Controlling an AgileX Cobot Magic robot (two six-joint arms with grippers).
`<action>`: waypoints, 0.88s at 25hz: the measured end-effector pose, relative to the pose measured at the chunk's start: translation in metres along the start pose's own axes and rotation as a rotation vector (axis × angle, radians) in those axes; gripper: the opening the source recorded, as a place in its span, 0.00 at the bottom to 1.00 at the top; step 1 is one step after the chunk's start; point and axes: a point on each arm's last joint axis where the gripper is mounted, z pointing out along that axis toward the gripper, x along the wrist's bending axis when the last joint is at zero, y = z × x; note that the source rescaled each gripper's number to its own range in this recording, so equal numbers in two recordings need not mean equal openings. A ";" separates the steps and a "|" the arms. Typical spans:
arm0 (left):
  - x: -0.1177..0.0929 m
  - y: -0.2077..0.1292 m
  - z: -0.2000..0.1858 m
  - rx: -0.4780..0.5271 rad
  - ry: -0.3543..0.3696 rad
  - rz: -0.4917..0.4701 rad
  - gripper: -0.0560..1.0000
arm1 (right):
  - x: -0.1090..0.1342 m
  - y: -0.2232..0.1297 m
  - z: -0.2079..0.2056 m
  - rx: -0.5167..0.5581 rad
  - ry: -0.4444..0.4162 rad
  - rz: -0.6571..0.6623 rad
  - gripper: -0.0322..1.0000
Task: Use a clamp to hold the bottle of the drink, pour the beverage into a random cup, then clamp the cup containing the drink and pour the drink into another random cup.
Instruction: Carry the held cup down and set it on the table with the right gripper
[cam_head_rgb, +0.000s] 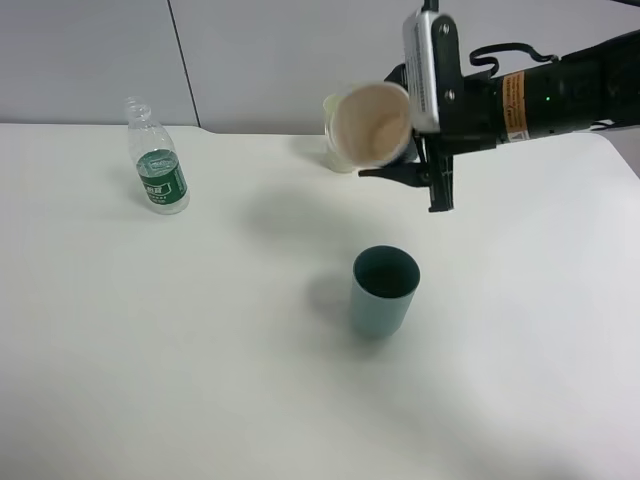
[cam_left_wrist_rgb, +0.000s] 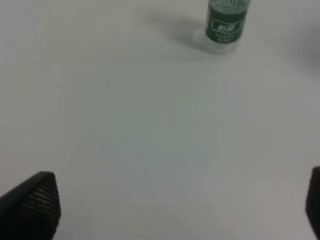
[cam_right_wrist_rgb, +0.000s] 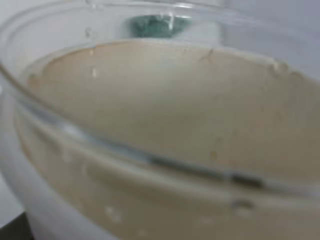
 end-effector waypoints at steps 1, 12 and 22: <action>0.000 0.000 0.000 0.000 0.000 0.000 1.00 | -0.003 0.000 0.000 -0.005 -0.036 0.076 0.05; 0.000 0.000 0.000 0.000 0.000 0.000 1.00 | -0.023 0.018 0.010 -0.167 -0.283 0.428 0.05; 0.000 0.000 0.000 -0.001 0.000 0.000 1.00 | -0.006 0.001 0.048 -0.168 -0.338 0.596 0.05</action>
